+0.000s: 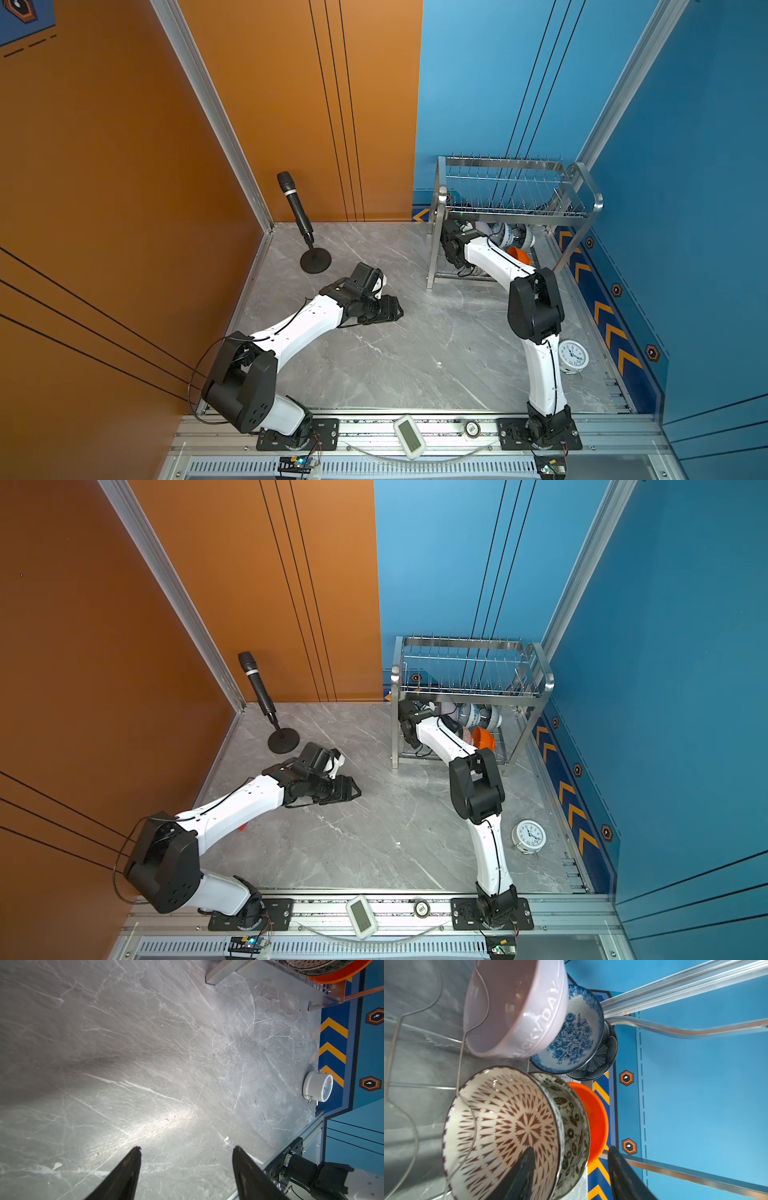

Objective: Load bowls into a dish rack
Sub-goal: Place the bowl in the dish rack, then reset both arms

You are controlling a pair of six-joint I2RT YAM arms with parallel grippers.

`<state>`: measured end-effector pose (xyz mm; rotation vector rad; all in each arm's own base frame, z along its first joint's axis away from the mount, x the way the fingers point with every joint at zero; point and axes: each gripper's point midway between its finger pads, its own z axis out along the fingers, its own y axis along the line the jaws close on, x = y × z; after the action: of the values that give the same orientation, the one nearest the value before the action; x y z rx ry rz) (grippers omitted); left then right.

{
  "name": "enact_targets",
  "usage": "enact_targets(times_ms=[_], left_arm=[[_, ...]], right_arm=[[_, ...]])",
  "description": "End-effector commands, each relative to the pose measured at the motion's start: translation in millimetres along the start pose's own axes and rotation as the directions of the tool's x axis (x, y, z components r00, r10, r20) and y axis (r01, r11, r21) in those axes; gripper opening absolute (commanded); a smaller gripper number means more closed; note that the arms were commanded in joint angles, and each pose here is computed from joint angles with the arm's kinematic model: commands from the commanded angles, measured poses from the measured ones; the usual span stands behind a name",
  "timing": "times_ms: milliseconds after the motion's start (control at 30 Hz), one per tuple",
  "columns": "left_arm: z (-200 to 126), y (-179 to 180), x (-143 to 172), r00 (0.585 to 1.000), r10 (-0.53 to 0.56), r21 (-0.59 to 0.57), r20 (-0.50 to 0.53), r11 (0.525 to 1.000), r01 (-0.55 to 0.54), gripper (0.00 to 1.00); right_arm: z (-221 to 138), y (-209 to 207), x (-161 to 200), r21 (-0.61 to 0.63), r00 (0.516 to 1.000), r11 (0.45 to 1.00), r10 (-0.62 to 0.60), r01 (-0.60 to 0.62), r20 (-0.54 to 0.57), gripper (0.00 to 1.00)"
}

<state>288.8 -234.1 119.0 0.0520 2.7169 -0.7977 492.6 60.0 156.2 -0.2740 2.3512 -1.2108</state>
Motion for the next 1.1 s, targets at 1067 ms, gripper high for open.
enact_targets(times_ms=[1067], left_arm=[[-25.2,0.4,0.1,0.999,0.035,-0.03,0.042,0.999,-0.034,0.71]], right_arm=[[-67.3,7.2,36.5,-0.421,0.958,0.868,0.286,-0.263,-0.008,0.67]])
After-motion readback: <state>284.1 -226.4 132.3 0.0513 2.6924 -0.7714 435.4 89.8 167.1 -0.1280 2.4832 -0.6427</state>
